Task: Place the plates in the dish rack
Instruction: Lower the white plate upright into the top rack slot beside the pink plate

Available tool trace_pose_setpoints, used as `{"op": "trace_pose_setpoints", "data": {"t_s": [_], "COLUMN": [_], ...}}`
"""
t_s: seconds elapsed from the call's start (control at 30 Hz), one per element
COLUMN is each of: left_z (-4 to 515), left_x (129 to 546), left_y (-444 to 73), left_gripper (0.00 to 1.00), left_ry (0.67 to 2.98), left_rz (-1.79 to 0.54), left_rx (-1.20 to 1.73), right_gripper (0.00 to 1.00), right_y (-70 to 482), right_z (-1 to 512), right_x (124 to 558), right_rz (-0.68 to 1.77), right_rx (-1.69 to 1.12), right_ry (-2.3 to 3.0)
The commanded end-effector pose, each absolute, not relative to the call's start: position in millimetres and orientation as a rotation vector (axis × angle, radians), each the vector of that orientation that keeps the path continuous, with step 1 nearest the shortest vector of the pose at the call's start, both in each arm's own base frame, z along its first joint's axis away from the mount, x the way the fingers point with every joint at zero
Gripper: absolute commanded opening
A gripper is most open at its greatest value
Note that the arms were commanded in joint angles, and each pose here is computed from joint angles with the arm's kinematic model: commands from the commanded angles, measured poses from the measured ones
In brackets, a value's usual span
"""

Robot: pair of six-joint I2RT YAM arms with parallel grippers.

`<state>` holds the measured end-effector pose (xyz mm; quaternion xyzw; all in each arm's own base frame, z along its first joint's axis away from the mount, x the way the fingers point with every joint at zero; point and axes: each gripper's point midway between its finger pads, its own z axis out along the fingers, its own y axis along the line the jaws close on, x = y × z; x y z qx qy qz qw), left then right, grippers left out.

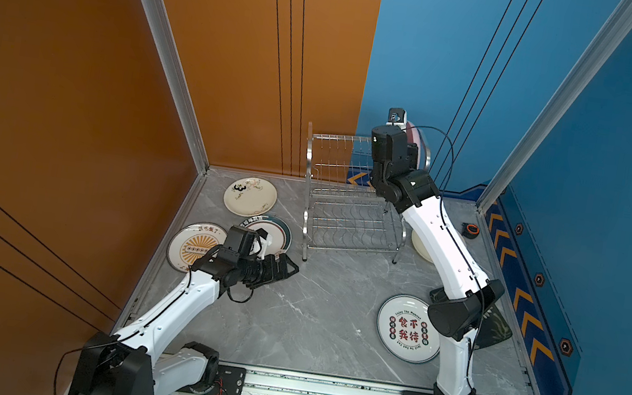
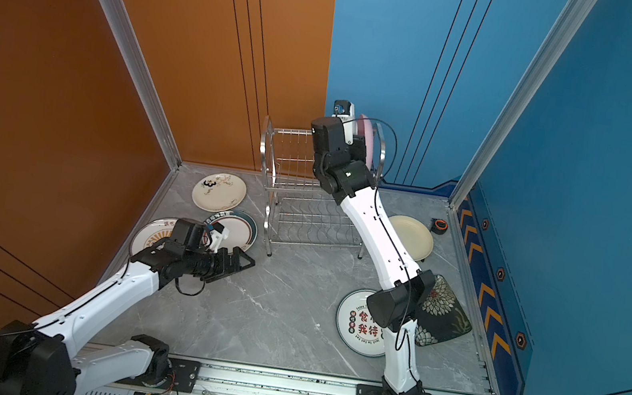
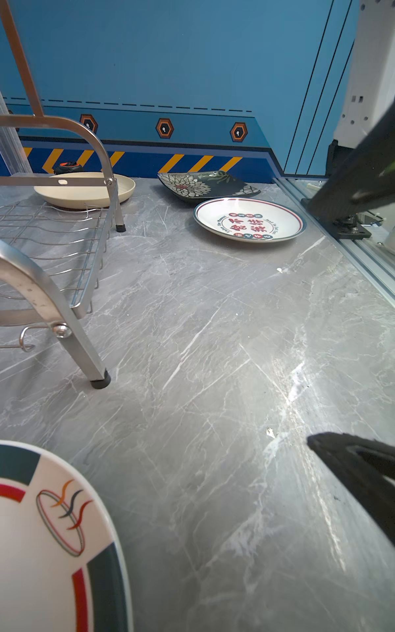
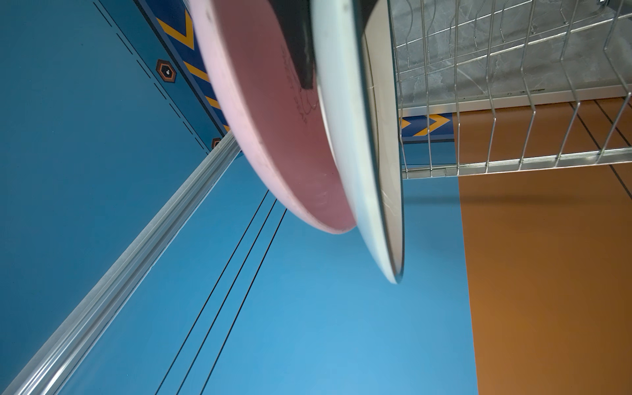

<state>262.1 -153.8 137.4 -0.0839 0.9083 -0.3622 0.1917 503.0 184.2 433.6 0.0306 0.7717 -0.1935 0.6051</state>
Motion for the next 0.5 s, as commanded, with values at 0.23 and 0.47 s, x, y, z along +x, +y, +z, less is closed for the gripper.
{"op": "trace_pose_setpoints", "data": {"t_s": [0.23,0.47], "left_z": [136.3,137.8], "left_x": [257.4,256.7], "left_y": [-149.1,-148.9], "left_gripper": [0.98,0.98], "left_ry": [2.549,2.542], "left_rz": [-0.992,-0.993], "left_rx": [-0.247,-0.246], "right_gripper": [0.13,0.27], "right_y": [176.9,174.5], "right_z": [430.9,436.7], "right_x": [499.4,492.5], "right_rz": [-0.431,-0.423], "right_rx": [0.117,0.115], "right_ry": [1.791,1.789]}}
